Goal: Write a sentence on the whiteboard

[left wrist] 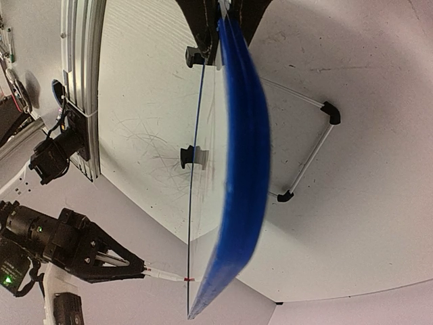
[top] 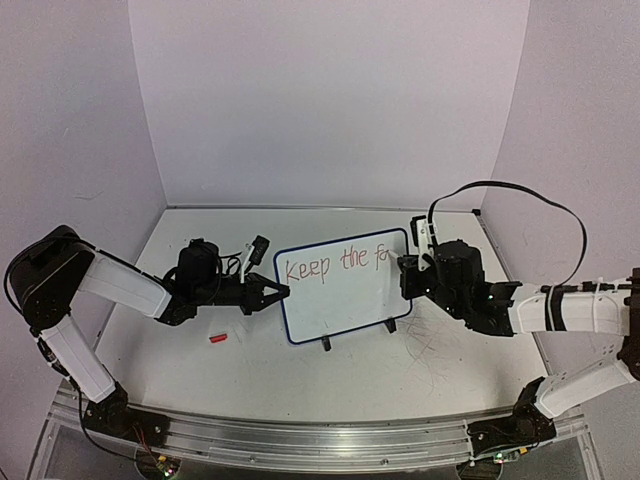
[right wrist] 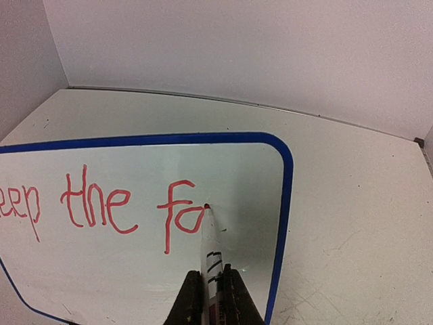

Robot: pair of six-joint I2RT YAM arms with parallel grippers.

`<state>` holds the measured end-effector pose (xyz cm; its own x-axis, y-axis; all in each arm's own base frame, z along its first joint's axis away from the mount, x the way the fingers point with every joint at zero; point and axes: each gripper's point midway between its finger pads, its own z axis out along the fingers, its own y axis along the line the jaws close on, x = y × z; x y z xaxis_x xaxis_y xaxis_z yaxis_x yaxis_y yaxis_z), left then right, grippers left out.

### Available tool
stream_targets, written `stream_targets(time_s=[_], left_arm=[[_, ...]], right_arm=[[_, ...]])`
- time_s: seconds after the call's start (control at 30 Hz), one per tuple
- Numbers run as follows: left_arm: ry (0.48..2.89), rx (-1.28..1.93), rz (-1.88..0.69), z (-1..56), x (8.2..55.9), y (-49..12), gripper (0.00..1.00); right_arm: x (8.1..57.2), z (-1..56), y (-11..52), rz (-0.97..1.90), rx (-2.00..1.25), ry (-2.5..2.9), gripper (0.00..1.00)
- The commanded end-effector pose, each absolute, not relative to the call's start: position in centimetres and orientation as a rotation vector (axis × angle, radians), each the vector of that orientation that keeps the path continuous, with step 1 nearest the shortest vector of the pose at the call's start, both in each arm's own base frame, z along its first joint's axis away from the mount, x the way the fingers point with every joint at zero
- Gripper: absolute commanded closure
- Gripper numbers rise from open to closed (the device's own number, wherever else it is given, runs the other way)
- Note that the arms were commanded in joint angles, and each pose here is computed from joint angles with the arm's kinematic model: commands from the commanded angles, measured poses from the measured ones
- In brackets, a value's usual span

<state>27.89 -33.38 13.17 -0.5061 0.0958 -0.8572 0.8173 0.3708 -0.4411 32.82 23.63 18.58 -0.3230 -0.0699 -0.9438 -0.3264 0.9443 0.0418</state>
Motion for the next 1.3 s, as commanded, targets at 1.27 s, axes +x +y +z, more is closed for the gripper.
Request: stream_targets(time_s=[1.27], left_arm=[[1.927, 0.732, -0.958, 11.4, 30.7, -31.3, 1.0]], right_arm=[[31.8, 22.4, 22.9, 0.342, -0.348, 1.773, 1.0]])
